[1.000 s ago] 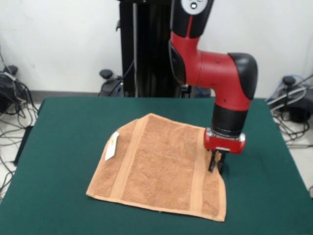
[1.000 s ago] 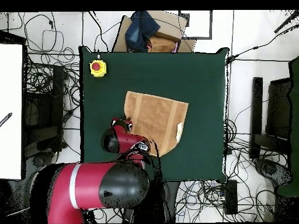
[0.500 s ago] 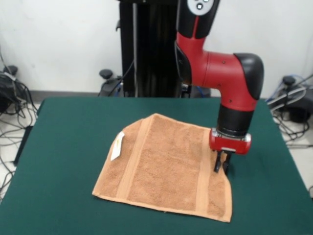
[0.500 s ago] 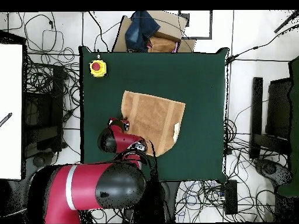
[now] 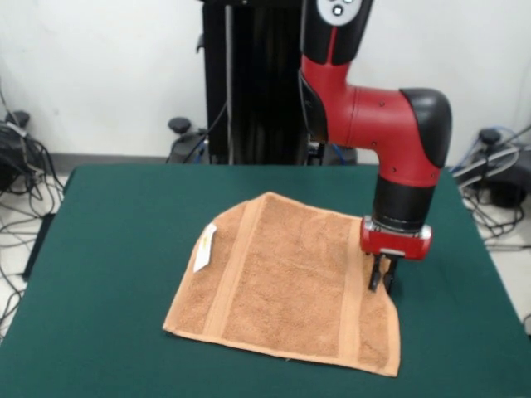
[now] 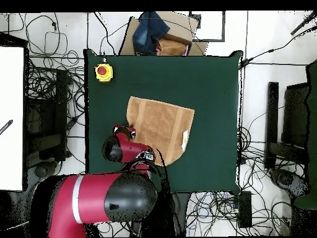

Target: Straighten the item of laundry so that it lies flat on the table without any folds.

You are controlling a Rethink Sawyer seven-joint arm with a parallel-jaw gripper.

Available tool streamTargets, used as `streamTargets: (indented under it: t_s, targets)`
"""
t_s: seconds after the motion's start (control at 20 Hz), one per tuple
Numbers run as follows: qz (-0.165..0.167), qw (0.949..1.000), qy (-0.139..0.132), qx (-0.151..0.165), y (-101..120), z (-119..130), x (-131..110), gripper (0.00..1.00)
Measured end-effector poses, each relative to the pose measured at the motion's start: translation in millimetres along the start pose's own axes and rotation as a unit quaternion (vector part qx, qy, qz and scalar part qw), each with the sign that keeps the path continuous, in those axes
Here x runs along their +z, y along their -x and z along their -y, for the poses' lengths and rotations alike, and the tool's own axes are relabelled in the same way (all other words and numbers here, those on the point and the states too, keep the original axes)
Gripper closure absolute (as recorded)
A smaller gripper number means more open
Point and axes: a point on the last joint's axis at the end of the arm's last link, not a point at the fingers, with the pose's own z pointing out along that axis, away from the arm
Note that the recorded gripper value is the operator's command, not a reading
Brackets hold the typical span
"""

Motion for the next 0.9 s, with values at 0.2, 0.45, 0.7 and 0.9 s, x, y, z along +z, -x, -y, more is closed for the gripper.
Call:
streamTargets:
  t_s: [0.2, 0.45, 0.7, 0.9]
  targets:
    - [-0.001, 0.9998, -0.005, 0.018, -0.6, -11.7, -1.0, 1.00]
    - [-0.004, 0.9994, 0.001, 0.036, -1.5, -31.6, -3.3, 1.00]
    - [-0.008, 0.9988, 0.017, 0.044, -1.5, -46.8, -7.3, 1.00]
    - [-0.013, 0.9975, 0.034, 0.061, 3.7, -56.7, -11.4, 1.00]
